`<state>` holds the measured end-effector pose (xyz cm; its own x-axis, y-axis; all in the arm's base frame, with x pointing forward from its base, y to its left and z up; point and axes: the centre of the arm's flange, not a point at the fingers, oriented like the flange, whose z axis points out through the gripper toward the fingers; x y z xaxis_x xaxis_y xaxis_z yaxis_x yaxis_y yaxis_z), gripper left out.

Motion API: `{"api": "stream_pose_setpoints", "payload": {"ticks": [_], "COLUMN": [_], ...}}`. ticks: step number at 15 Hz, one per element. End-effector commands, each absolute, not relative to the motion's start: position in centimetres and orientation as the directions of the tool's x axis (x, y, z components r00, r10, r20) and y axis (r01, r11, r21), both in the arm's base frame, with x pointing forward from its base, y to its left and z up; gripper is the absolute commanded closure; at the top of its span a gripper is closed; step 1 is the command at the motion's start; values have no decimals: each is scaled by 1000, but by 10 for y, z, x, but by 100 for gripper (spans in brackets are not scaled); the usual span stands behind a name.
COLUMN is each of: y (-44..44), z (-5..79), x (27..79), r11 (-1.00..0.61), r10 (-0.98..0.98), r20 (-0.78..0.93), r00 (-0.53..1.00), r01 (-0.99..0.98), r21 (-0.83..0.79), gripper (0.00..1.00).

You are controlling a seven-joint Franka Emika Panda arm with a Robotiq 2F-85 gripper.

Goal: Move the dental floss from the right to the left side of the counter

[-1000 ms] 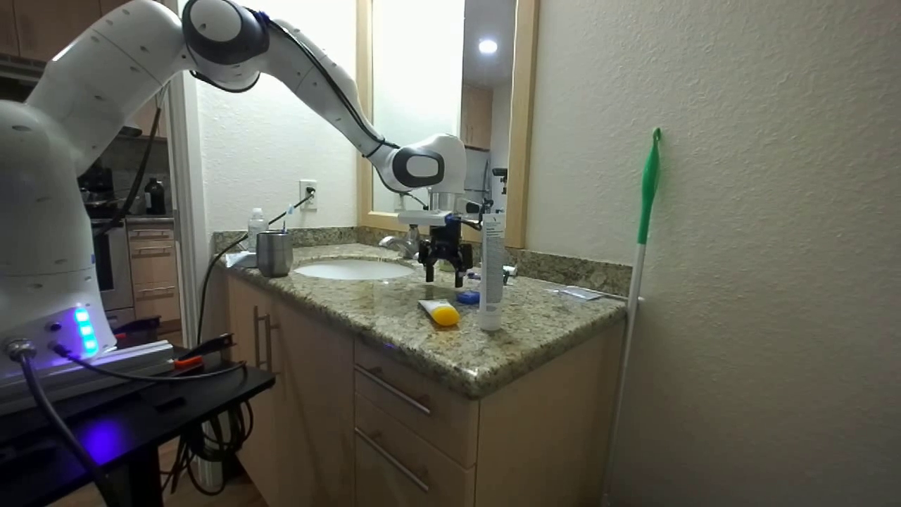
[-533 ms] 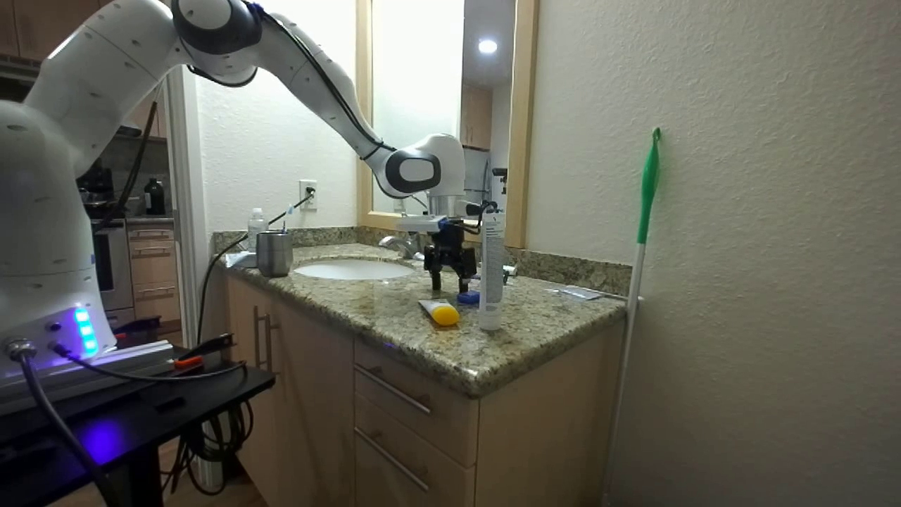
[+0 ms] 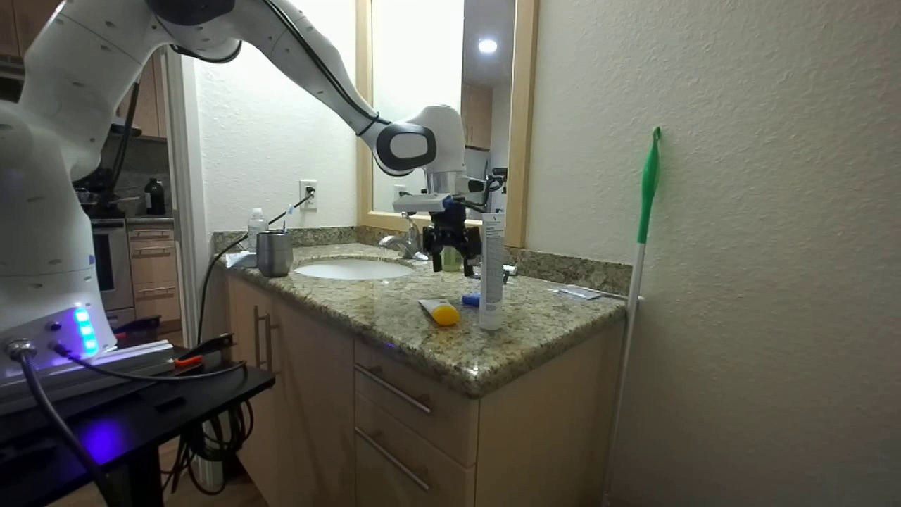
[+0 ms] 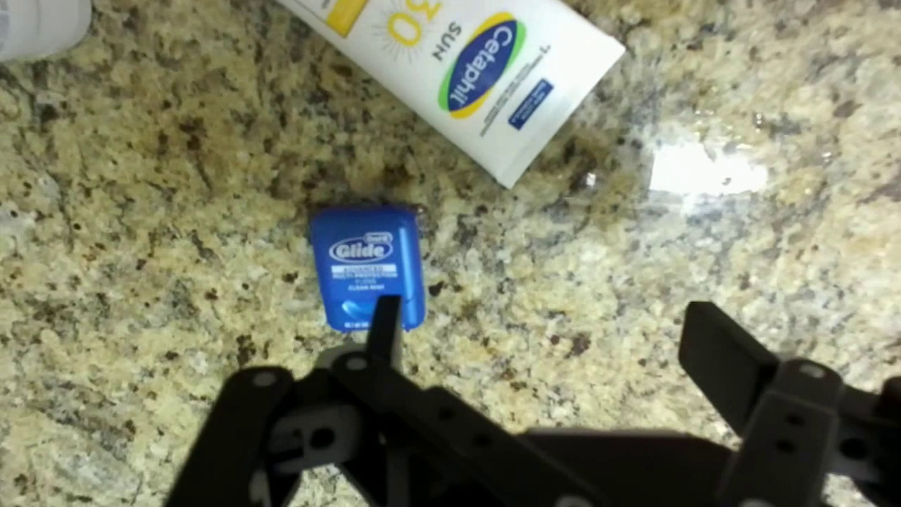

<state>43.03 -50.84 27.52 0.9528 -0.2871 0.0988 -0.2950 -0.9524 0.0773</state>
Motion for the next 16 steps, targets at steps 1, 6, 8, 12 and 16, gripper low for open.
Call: {"api": "stream_pose_setpoints", "payload": {"ticks": [1, 6, 8, 12, 16], "y": [-507, -517, -524, -540, -539], "z": [281, 276, 272, 257, 256], "x": [430, 438, 433, 427, 419], "r11": [-953, -945, -931, -898, -865], "r10": [-288, -321, -361, -441, -500], "r20": [99, 94, 96, 83, 110], "r00": [952, 942, 928, 894, 859], "r01": [-296, -326, -364, -439, -500], "r21": [71, 39, 18, -34, -30], "gripper": [0, 0, 0, 0, 0]}}
